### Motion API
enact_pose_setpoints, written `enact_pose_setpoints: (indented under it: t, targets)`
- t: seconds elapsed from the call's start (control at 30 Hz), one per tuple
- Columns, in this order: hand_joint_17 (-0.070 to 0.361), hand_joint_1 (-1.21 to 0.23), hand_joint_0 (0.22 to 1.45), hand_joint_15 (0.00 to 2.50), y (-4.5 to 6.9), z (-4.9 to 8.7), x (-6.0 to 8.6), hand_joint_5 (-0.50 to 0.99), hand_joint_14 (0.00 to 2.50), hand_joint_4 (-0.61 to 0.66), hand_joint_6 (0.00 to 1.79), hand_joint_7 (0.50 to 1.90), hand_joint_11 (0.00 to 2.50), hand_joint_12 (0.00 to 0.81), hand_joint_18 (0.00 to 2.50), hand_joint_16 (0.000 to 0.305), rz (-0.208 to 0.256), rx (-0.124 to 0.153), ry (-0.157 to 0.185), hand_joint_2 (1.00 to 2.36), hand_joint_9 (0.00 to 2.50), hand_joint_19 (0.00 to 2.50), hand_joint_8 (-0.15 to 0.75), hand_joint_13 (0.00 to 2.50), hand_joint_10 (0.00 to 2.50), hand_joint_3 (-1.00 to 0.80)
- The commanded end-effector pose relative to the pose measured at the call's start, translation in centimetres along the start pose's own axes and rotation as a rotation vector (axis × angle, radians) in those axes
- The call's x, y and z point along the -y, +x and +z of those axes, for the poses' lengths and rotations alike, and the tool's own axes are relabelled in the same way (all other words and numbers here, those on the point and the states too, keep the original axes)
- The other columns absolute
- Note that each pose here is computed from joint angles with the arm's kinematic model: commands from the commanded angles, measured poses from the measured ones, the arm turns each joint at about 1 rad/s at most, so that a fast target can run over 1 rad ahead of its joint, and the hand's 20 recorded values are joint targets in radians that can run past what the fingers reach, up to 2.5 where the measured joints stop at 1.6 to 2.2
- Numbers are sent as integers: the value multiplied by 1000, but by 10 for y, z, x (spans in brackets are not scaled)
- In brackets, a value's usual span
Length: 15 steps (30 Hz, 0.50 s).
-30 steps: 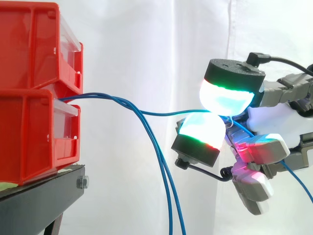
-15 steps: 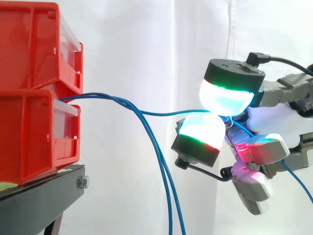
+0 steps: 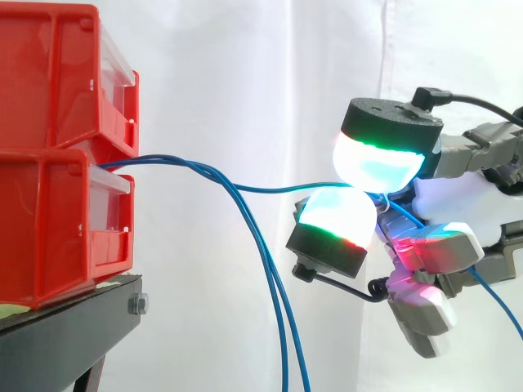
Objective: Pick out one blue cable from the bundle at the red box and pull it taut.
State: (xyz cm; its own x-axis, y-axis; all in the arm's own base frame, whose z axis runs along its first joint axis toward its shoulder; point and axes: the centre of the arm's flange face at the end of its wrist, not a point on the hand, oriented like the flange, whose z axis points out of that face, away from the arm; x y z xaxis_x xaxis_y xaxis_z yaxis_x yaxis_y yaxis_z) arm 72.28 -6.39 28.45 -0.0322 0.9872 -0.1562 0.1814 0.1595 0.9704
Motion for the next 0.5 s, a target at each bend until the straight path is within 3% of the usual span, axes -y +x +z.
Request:
enact_pose_setpoints:
  t: [0.0,0.47]
  targets:
    - [121,-781,614,617,0,0,0,-64,21,-77,912,1080,756,383,1010,54,0,0,-1,1021,1449,555,319,1206,23,-116]
    - [118,-779,623,609,0,0,0,-70,23,-72,908,1103,736,377,972,52,0,-1,-1,1023,1425,579,317,1174,25,-131]
